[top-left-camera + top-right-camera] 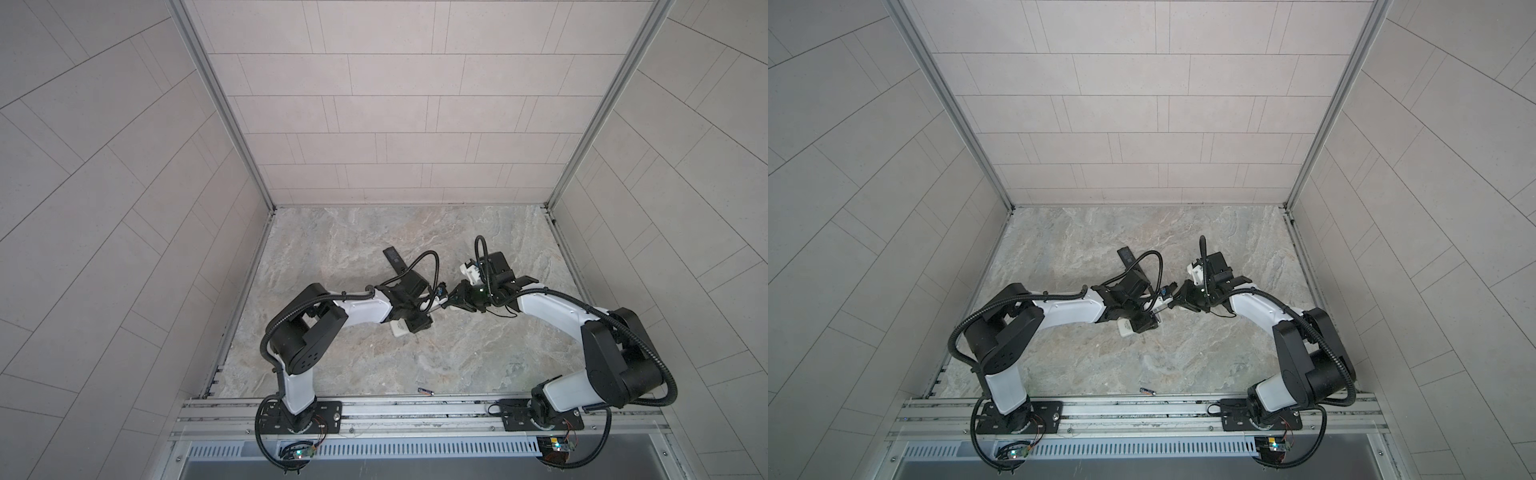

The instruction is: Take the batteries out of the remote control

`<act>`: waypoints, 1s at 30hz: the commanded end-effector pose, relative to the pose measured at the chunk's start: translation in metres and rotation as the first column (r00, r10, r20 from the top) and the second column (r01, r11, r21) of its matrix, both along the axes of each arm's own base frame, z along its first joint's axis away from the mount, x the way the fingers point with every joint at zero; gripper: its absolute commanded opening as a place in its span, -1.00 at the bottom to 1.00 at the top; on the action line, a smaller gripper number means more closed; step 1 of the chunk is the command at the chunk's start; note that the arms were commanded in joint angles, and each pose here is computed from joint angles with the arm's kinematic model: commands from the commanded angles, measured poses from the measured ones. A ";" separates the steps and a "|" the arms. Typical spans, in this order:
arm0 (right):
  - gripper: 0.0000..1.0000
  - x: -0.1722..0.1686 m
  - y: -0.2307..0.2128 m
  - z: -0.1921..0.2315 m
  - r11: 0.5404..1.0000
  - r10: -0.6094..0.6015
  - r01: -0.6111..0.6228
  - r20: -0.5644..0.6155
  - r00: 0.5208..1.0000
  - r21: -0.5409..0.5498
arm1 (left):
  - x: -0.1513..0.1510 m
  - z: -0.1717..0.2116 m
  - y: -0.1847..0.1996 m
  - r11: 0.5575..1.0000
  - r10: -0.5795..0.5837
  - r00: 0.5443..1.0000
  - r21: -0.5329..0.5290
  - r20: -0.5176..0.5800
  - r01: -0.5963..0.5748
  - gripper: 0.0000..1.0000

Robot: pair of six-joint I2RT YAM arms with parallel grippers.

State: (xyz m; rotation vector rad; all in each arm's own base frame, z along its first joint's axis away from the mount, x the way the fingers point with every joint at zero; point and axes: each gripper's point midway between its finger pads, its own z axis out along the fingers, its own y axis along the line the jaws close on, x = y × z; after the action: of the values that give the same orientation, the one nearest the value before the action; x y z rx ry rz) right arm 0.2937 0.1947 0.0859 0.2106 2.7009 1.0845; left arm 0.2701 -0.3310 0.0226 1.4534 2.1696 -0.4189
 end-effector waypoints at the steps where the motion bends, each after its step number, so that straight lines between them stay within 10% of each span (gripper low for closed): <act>1: -1.00 -0.021 -0.013 -0.025 0.995 0.018 -0.027 -0.098 0.995 -0.095 | -0.002 0.002 0.003 0.999 -0.024 1.000 0.030 -0.019 0.024 -0.09; 30: -1.00 -0.050 -0.034 -0.019 0.986 0.067 -0.103 -0.256 0.964 -0.133 | -0.001 -0.005 0.002 0.999 0.031 0.944 -0.021 -0.328 -0.040 -0.16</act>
State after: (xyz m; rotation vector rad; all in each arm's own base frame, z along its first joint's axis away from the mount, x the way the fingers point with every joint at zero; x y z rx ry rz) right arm 0.2756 0.1797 0.0883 0.1847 2.8432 1.0692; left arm 0.2638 -0.3370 0.0248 1.4301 2.3791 -0.7330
